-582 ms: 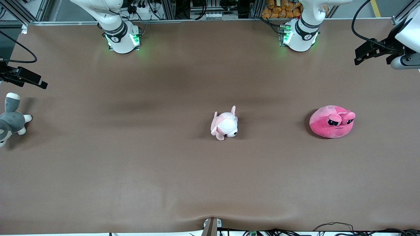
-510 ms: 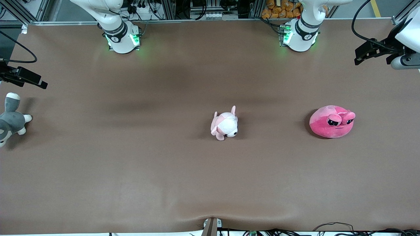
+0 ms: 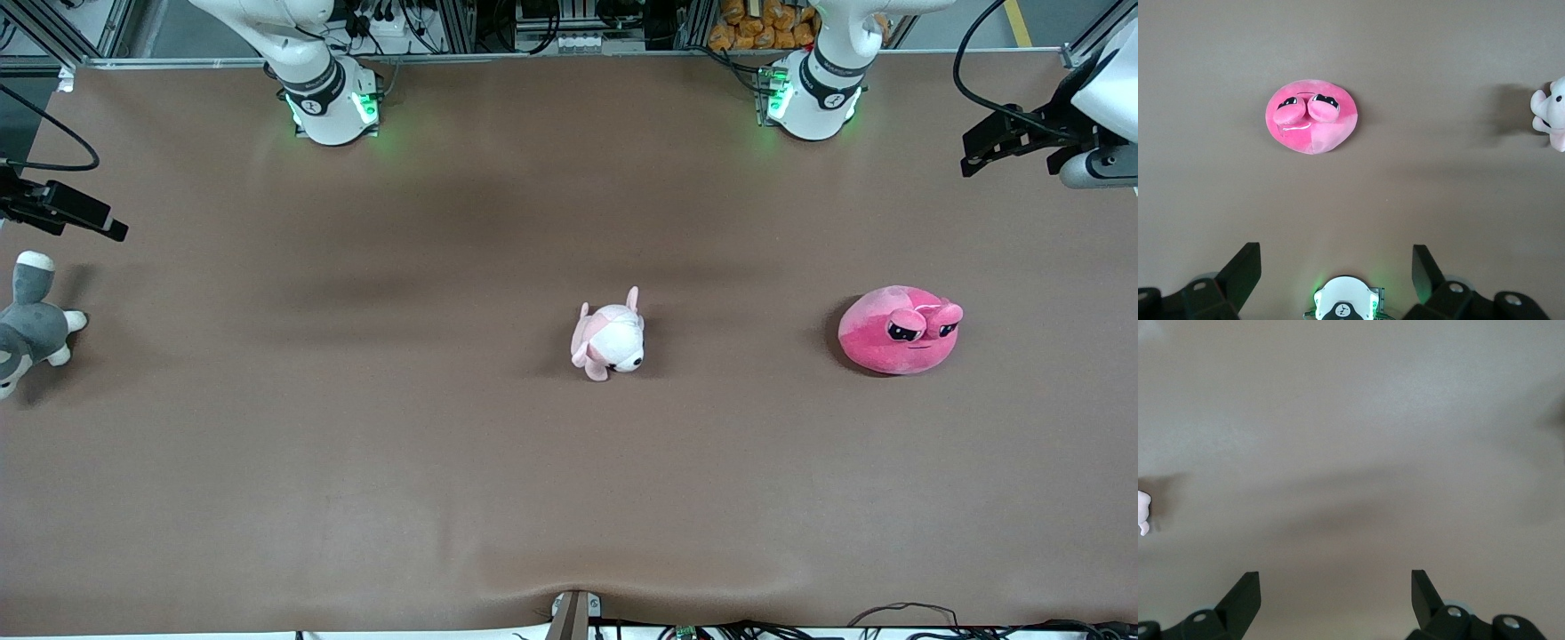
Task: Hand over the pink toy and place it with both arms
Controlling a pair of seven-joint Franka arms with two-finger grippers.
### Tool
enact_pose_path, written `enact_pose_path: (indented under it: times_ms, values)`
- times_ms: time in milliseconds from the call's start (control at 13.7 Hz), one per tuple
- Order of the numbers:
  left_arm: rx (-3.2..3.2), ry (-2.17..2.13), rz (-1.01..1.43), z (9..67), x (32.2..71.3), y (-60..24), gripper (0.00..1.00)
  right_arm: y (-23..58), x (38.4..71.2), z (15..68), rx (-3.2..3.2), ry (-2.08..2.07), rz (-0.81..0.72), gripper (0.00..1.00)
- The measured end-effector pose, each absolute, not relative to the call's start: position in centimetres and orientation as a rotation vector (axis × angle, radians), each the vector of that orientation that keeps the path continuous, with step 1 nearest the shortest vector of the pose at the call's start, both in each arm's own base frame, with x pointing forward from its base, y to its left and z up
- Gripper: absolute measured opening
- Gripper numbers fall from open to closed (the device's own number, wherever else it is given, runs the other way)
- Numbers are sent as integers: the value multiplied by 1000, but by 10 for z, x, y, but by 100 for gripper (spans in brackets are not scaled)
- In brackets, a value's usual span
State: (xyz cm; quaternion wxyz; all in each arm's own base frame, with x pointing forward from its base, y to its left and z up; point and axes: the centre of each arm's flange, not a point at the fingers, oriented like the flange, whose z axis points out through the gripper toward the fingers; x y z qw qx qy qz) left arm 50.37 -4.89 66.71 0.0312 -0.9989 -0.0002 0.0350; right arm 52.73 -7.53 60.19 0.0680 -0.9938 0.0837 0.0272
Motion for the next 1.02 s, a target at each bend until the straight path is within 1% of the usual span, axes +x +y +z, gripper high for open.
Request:
enact_pose_path:
  times_ms: [1019]
  values:
    - [-3078,-38,114,666,506,-37,100,-77,527,601,-2993,258,83,100]
